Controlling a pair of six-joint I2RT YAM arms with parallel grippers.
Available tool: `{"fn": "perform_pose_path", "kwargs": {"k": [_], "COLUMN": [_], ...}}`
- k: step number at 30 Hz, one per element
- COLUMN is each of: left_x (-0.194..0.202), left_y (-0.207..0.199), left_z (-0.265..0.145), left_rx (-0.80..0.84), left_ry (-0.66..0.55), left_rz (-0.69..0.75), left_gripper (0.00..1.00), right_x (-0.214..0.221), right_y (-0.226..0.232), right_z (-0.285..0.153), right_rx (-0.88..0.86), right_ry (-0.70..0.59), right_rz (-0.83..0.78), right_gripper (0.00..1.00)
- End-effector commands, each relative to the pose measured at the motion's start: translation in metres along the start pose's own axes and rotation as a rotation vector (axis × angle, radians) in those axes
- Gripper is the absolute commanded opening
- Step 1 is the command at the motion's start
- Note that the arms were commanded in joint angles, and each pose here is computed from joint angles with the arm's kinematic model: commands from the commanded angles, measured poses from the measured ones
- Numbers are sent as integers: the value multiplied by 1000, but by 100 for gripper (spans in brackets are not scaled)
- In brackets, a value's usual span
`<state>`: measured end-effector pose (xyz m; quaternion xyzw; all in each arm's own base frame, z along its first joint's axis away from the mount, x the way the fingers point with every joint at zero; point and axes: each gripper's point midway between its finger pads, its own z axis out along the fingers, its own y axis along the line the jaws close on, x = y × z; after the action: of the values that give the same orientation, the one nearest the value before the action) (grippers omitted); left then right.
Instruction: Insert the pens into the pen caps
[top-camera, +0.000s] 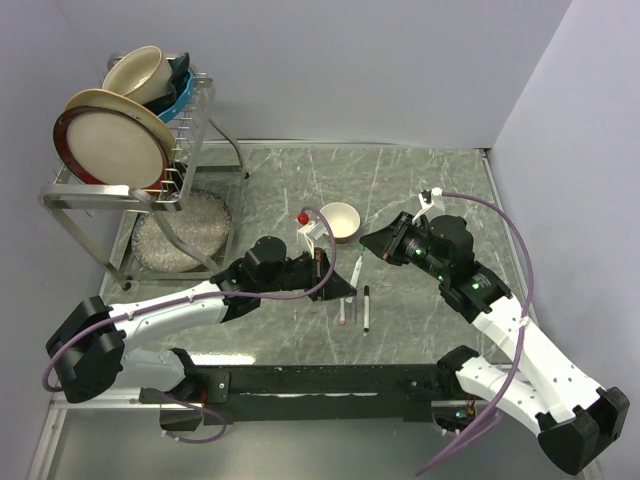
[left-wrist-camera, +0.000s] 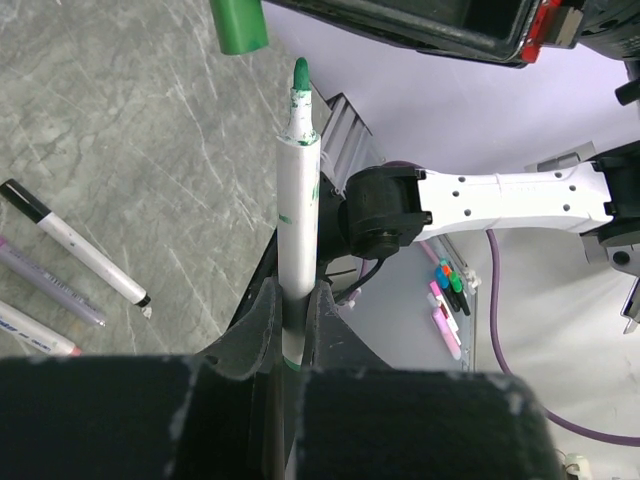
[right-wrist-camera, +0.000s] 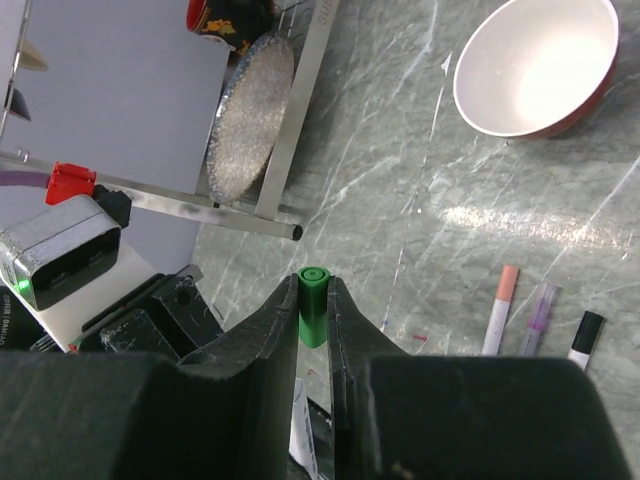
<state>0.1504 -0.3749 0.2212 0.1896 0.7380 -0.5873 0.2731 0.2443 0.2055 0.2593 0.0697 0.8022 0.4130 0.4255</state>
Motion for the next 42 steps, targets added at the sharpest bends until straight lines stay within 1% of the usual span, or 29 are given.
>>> {"fn": "perform_pose_path", "kwargs": {"k": [1, 19, 32, 42], "left_x": [-10, -5, -12, -16], "left_y": [-23, -15, -10, -19], "left_z": [-4, -1, -1, -2], "left_rx": [86, 70, 30, 66], "left_ry": [-33, -13, -43, -57], "left_rz": [63, 56, 62, 73], "left_gripper": [1, 1, 1, 1], "right_x": [-17, -25, -9, -6], "right_y": [18, 27, 24, 18], "right_z": [-6, -13, -23, -24], "right_rx": [-41, -52, -82, -65], "right_ry": [-50, -72, -42, -47], "right_rz": [-20, -26, -1, -9], "right_gripper": [1, 2, 2, 2]}}
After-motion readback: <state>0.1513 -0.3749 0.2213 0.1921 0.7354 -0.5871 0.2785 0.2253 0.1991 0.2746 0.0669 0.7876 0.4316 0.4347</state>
